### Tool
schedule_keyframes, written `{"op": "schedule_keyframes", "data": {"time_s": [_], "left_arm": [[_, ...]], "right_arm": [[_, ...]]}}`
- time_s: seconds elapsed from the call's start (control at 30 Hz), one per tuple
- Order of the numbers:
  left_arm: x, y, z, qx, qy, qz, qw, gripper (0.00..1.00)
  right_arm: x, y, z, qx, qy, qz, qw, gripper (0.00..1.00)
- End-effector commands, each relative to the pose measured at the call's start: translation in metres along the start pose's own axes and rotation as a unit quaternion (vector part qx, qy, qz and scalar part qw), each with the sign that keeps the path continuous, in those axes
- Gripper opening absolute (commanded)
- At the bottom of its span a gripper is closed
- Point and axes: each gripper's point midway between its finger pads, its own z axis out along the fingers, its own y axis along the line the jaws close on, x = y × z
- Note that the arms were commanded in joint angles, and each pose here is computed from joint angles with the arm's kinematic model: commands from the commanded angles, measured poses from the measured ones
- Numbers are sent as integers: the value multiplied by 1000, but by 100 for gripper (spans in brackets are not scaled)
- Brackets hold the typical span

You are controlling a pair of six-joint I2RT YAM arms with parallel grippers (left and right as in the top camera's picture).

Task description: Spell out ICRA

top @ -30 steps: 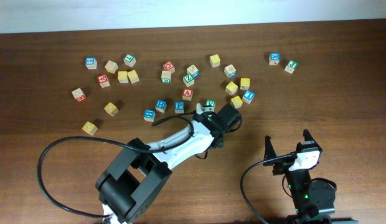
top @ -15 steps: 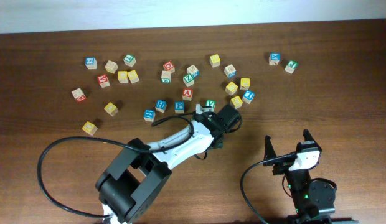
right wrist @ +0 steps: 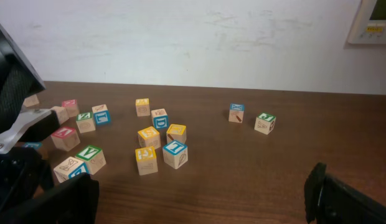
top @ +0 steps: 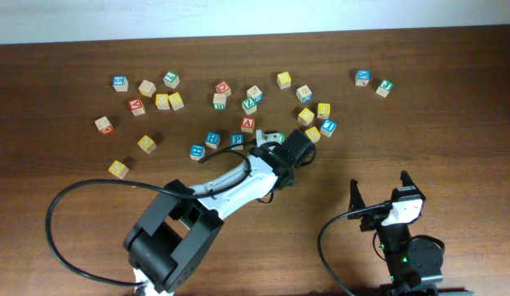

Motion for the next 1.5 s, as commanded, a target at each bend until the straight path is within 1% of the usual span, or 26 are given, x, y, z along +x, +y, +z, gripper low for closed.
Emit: {"op": "schedule_keyframes", "data": {"time_s": [0.0, 0.13, 0.17, 0.3, 0.37, 0.4, 0.47, 0.5, 0.53, 0.63, 0.67, 0.7, 0.73, 0.77, 0.8, 0.87, 1.0, 1.1, 1.2, 1.3, 1.33, 1.4, 1.47], "left_arm": [[-4, 5, 6, -11, -9, 19, 1000, 49], [-32, 4, -5, -3, -24, -4, 1000, 47], [-51, 6, -14, -1, -32, -13, 999, 47], [-100, 16, -47, 10, -61, -37, 997, 47], [-125, 26, -71, 15, -77, -59, 995, 48], [-137, 36, -87, 14, -82, -72, 994, 51], [-146, 55, -102, 6, -84, -88, 993, 52], [-148, 69, -107, -2, -82, -99, 992, 52], [-149, 92, -110, -19, -72, -114, 991, 53], [-144, 172, -105, -87, -22, -171, 981, 54], [-139, 199, -103, -109, -2, -192, 975, 67], [-132, 232, -103, -136, 22, -219, 966, 71], [-125, 260, -103, -158, 40, -244, 956, 73], [-119, 286, -105, -174, 55, -270, 946, 93], [-116, 300, -105, -182, 62, -285, 939, 99], [-103, 335, -110, -202, 85, -321, 921, 99], [-92, 375, -115, -219, 97, -369, 898, 99], [-83, 384, -117, -216, 112, -386, 890, 99], [-80, 368, -114, -176, 135, -394, 892, 99], [-73, 354, -114, -155, 159, -388, 894, 99], [-76, 344, -111, -131, 165, -362, 908, 99], [-82, 326, -108, -101, 167, -320, 927, 99], [-83, 314, -108, -97, 168, -299, 934, 99]], "right_arm": [[3, -3, 0, 8, 2, -3, 1000, 98], [3, -3, 0, 8, 2, -3, 1000, 98], [3, -3, 0, 8, 2, -3, 1000, 98], [3, -3, 0, 8, 2, -3, 1000, 98], [3, -3, 0, 8, 2, -3, 1000, 98], [3, -3, 0, 8, 2, -3, 1000, 98], [3, -3, 0, 8, 2, -3, 1000, 98], [3, -3, 0, 8, 2, -3, 1000, 98], [3, -3, 0, 8, 2, -3, 1000, 98], [3, -3, 0, 8, 2, -3, 1000, 98], [3, -3, 0, 8, 2, -3, 1000, 98], [3, -3, 0, 8, 2, -3, 1000, 98], [3, -3, 0, 8, 2, -3, 1000, 98], [3, -3, 0, 8, 2, -3, 1000, 98], [3, -3, 0, 8, 2, -3, 1000, 98], [3, -3, 0, 8, 2, -3, 1000, 98], [3, -3, 0, 8, 2, -3, 1000, 98], [3, -3, 0, 8, 2, -3, 1000, 98], [3, -3, 0, 8, 2, -3, 1000, 98], [3, -3, 0, 8, 2, -3, 1000, 98], [3, -3, 0, 8, 2, -3, 1000, 98], [3, -3, 0, 8, 2, -3, 1000, 98], [3, -3, 0, 8, 2, -3, 1000, 98]]}}
